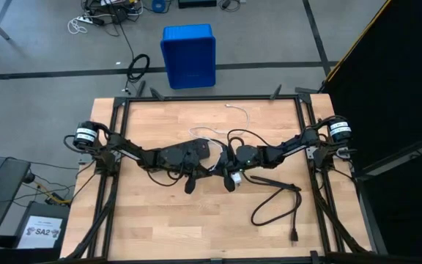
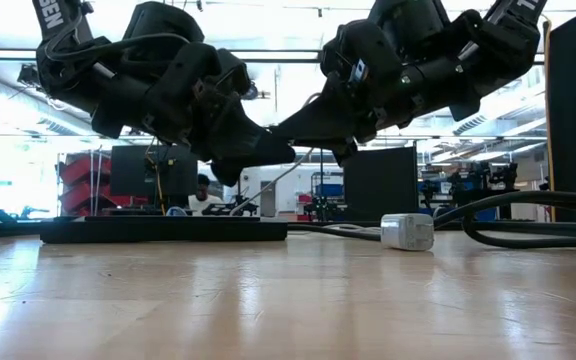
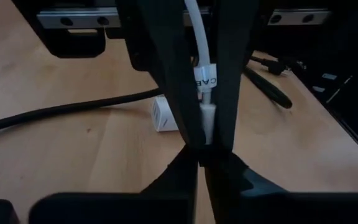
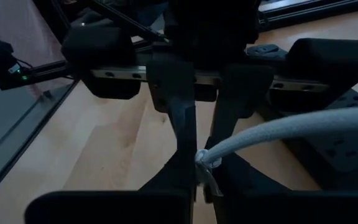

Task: Insert USB
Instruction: Insert the white charger cable into the white charger adapter

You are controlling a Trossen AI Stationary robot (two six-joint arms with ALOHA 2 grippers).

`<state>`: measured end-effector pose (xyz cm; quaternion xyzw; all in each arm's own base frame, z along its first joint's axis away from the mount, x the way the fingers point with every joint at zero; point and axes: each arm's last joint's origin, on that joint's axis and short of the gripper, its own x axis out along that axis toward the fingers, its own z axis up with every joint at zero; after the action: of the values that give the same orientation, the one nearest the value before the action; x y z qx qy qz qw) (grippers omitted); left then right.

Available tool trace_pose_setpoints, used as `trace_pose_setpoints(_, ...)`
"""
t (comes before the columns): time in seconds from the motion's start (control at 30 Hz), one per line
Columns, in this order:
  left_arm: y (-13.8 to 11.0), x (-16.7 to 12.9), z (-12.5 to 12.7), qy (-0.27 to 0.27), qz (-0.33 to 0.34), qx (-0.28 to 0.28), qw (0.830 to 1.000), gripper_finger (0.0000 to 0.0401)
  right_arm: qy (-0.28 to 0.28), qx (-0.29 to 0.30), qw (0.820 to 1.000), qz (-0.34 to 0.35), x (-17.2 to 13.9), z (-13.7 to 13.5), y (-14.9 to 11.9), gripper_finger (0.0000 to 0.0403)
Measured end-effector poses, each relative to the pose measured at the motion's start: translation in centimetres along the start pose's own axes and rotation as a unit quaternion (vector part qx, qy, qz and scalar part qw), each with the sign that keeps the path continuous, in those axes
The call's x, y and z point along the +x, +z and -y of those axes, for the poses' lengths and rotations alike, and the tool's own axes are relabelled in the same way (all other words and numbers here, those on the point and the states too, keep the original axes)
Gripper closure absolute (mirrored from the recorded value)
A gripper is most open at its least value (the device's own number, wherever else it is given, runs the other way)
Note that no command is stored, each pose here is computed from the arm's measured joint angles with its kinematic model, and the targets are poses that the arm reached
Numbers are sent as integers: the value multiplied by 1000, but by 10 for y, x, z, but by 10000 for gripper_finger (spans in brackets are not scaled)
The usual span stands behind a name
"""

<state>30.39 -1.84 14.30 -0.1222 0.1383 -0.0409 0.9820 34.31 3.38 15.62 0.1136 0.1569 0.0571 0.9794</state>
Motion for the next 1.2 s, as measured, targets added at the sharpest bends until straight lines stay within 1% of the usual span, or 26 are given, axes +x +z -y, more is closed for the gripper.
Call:
trace_pose_setpoints(0.17,1,0,-1,10,5,4,1000,399,-1,1,1000,1,0,4,1,376)
trace_pose_setpoints(0.7,2,0,-1,16,9,5,1000,401,4,1,1000,0,-3,6,5,299)
trace_pose_setpoints(0.83,3,0,0,9,12,6,1000,401,0,3,1000,-3,-9,6,12,296)
trace_pose_setpoints(1.0,3,0,0,7,9,9,1000,401,-7,5,1000,0,-15,8,19,303)
trace_pose_setpoints(1.2,2,0,0,6,5,13,1000,401,-9,18,1000,10,-17,11,17,306)
